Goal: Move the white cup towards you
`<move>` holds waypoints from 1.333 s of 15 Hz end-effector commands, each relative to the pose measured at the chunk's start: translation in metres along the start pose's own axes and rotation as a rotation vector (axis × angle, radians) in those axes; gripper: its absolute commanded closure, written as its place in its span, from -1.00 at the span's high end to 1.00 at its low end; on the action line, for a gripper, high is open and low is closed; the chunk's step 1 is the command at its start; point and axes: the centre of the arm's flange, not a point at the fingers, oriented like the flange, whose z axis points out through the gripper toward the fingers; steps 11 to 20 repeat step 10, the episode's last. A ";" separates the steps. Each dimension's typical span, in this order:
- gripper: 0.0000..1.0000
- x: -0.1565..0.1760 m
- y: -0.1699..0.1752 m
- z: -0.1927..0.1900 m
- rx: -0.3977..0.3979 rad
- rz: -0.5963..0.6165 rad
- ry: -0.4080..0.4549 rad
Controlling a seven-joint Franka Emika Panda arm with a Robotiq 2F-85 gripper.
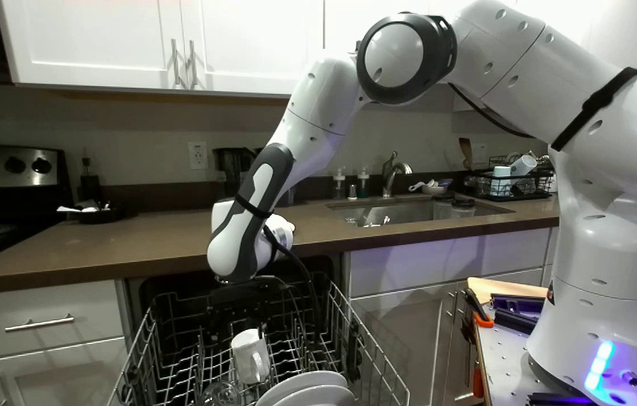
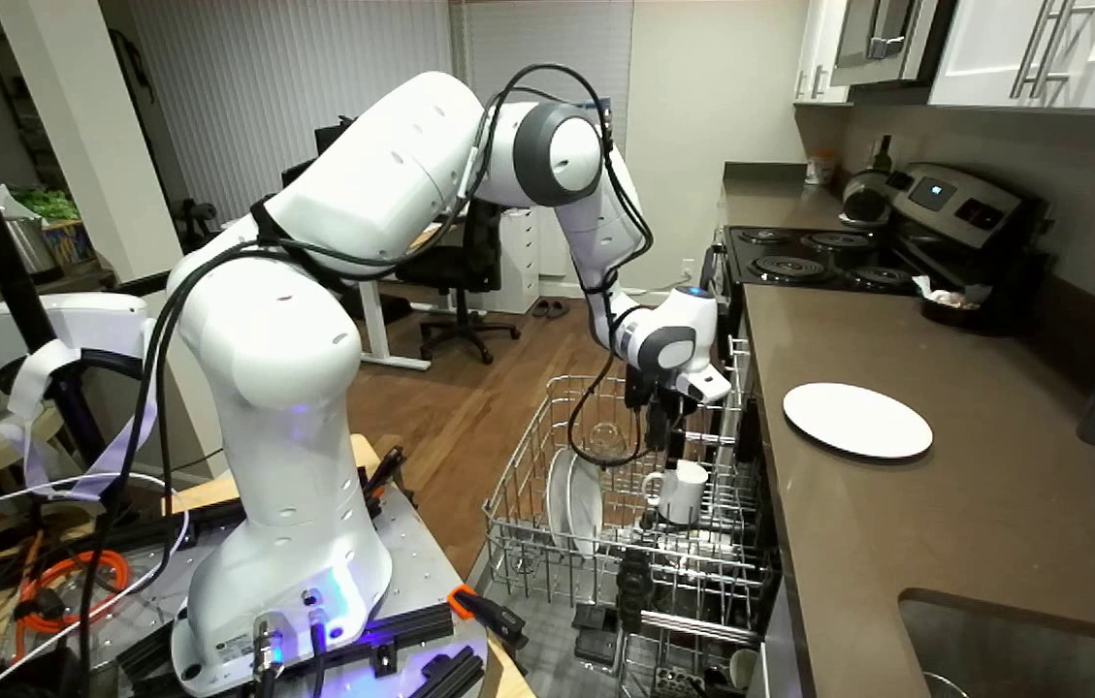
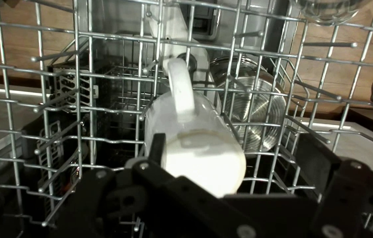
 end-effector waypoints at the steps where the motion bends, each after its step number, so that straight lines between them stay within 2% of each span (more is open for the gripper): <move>1: 1.00 -0.012 0.004 -0.022 -0.040 0.020 -0.010; 7: 1.00 -0.022 0.007 -0.035 -0.099 0.044 -0.057; 8: 1.00 -0.011 0.001 -0.019 -0.068 0.022 -0.048; 20: 1.00 -0.011 0.000 -0.019 -0.068 0.022 -0.049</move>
